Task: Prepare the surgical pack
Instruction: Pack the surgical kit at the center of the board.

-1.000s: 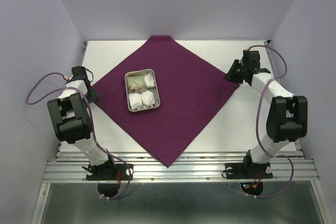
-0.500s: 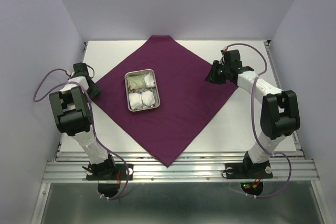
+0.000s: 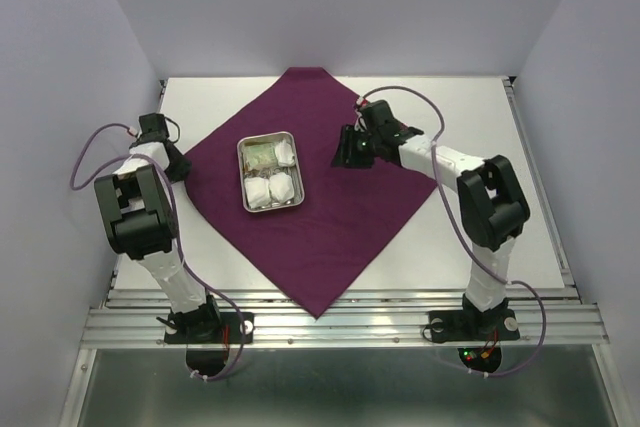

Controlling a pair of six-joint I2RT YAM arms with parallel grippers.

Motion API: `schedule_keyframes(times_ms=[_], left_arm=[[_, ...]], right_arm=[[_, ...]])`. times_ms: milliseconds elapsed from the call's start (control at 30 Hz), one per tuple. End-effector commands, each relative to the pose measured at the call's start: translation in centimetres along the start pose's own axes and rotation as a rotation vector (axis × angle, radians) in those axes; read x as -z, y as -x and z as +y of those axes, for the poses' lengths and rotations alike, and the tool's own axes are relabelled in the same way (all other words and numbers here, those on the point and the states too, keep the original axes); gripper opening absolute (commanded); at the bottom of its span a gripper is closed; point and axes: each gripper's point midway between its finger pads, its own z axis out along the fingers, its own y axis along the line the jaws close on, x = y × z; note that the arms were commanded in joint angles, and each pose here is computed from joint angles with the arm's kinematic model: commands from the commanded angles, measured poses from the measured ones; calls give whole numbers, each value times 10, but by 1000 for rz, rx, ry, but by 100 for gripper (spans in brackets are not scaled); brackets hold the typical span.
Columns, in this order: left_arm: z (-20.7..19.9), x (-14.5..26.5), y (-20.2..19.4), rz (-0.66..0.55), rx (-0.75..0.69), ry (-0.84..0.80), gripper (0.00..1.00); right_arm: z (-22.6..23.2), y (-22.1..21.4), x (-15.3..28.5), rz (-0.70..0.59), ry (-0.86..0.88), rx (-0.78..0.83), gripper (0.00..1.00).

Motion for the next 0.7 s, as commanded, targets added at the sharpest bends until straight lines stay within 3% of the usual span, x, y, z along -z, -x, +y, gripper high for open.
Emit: schedule_keyframes(times_ms=[0,167,500,667], left_arm=[[-46,61,31,-158,-25,-155,0],[-98,110,10,-177,-113,-322,0],[-184,169,-70,-110,-247,-641,0],[-218,180,-107,-69,-336,-714,0]], right_arm=[[25,6,-25,-40,61,-74,48],[33,2,-58,-6,56,-76,36],[30,-7,-88,27,17,-110,35],[13,-26,-98,58,-22,-143,36]])
